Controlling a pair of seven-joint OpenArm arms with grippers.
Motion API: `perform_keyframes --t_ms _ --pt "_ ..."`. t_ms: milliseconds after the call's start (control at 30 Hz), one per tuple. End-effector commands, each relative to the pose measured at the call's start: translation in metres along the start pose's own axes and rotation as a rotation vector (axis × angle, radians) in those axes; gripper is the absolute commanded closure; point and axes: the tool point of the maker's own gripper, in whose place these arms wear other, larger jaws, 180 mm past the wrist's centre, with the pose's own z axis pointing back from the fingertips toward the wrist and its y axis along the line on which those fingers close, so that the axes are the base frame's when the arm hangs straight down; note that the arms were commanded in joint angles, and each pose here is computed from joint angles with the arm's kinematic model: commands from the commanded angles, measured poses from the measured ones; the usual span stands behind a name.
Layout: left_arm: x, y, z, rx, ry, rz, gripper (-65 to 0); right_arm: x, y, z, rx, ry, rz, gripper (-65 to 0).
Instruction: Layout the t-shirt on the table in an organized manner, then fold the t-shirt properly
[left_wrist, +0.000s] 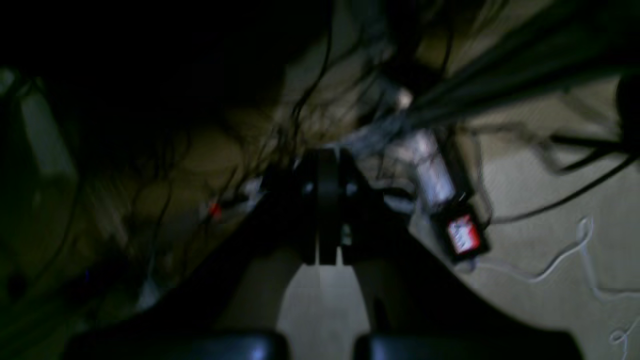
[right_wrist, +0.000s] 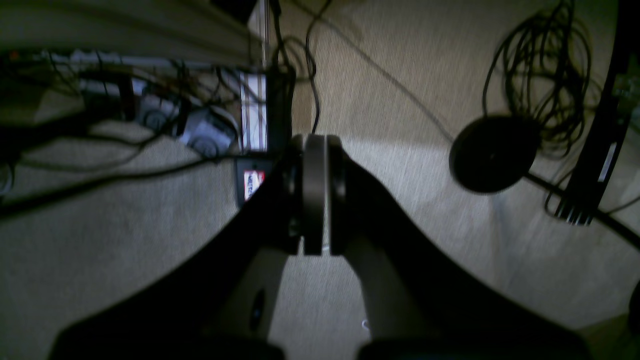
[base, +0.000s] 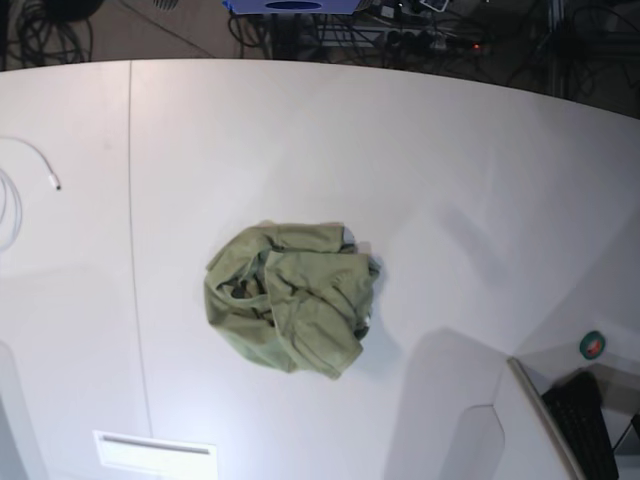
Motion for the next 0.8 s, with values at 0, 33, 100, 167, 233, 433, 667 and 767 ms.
perform_keyframes --t_ms 0,33,100,167,233,433,667,767 --pt "-0.004 0.006 0.005 0.010 0.000 -0.009 0.0 -0.006 -0.002 0.005 -0.003 0.000 -0.005 0.0" --pt "-0.003 0.007 0.004 0.012 -0.001 -0.010 0.0 -0.006 -0.002 0.005 -0.003 0.002 -0.005 0.0" --pt "-0.003 0.007 0.004 0.012 -0.001 -0.010 0.0 -0.008 -0.002 0.005 -0.003 0.009 -0.005 0.0" --pt "-0.002 0.006 0.003 0.011 -0.003 -0.008 0.0 -0.009 -0.003 0.001 -0.004 0.043 -0.005 0.0" --pt "-0.002 0.005 0.003 0.011 -0.004 -0.007 0.0 -0.012 -0.002 -0.003 -0.003 0.092 -0.006 0.0" --pt "-0.007 -0.004 0.003 0.000 0.017 0.004 0.0 -0.011 -0.001 -0.006 -0.002 0.109 -0.008 0.0" --pt "-0.012 -0.002 -0.003 0.007 0.051 0.009 0.0 -0.013 -0.001 -0.005 -0.001 0.112 -0.008 0.0" --pt "-0.011 -0.004 -0.004 0.002 0.051 0.005 0.0 -0.013 0.000 -0.005 0.001 0.114 -0.006 0.0"
